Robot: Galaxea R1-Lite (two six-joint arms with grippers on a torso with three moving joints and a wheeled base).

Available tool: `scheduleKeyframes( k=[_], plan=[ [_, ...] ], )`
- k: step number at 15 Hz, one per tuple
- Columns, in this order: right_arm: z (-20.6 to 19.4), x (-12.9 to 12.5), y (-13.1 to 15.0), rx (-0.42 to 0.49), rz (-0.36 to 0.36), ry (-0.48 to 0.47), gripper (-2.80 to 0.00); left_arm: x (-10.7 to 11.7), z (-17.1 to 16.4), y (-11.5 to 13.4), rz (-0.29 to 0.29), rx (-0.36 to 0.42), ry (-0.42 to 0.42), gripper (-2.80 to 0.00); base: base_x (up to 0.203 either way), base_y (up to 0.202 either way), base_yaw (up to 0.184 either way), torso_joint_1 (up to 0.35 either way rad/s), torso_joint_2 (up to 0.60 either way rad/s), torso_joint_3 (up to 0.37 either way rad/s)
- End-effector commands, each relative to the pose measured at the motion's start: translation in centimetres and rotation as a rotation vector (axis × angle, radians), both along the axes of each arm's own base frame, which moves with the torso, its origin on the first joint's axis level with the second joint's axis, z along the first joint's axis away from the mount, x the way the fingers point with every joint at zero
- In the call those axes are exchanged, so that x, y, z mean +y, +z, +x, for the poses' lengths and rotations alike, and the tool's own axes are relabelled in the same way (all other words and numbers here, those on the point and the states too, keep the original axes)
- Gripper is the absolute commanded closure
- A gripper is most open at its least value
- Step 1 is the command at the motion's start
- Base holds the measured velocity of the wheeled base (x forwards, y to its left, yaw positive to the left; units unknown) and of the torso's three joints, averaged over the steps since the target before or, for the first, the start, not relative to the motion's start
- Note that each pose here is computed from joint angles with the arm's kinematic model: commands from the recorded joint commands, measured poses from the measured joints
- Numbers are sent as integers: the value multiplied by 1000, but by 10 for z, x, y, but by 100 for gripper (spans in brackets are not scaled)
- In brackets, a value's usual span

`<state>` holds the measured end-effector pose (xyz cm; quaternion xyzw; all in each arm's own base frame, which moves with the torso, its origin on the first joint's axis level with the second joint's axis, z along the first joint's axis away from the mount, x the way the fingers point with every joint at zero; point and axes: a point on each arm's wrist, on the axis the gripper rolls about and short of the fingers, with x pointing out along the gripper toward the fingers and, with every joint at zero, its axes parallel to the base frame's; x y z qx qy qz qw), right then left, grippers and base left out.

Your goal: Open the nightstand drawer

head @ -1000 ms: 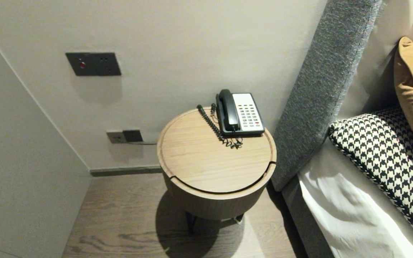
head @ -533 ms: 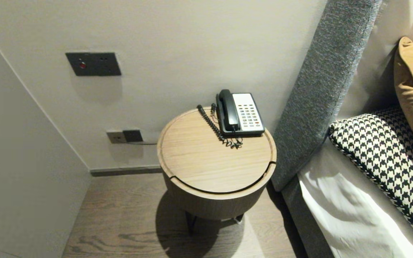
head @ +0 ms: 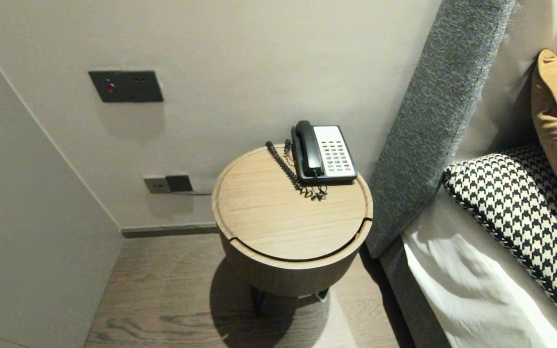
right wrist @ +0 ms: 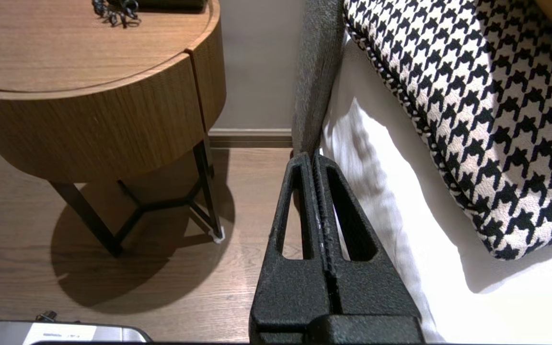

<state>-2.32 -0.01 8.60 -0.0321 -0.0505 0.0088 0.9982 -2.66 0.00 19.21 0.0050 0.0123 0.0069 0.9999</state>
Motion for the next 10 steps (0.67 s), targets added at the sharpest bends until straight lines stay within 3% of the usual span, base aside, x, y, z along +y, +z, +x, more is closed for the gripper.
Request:
scheduleKeyframes(
  k=[1, 5, 7, 10],
  plan=[
    [3, 0, -11, 41, 3, 1, 0, 0, 28, 46, -3, 89, 1, 0, 0, 0, 0, 0, 0, 0],
    [3, 0, -11, 38, -38, 4, 0, 0, 45, 82, -82, 280, 13, 0, 0, 0, 0, 0, 0, 0],
    [3, 0, -11, 39, -46, 3, 0, 0, 52, 85, -134, 391, 15, 0, 0, 0, 0, 0, 0, 0],
    [3, 0, -11, 41, -61, 1, 0, -1, 70, 90, -190, 488, -21, 0, 0, 0, 0, 0, 0, 0]
  ],
)
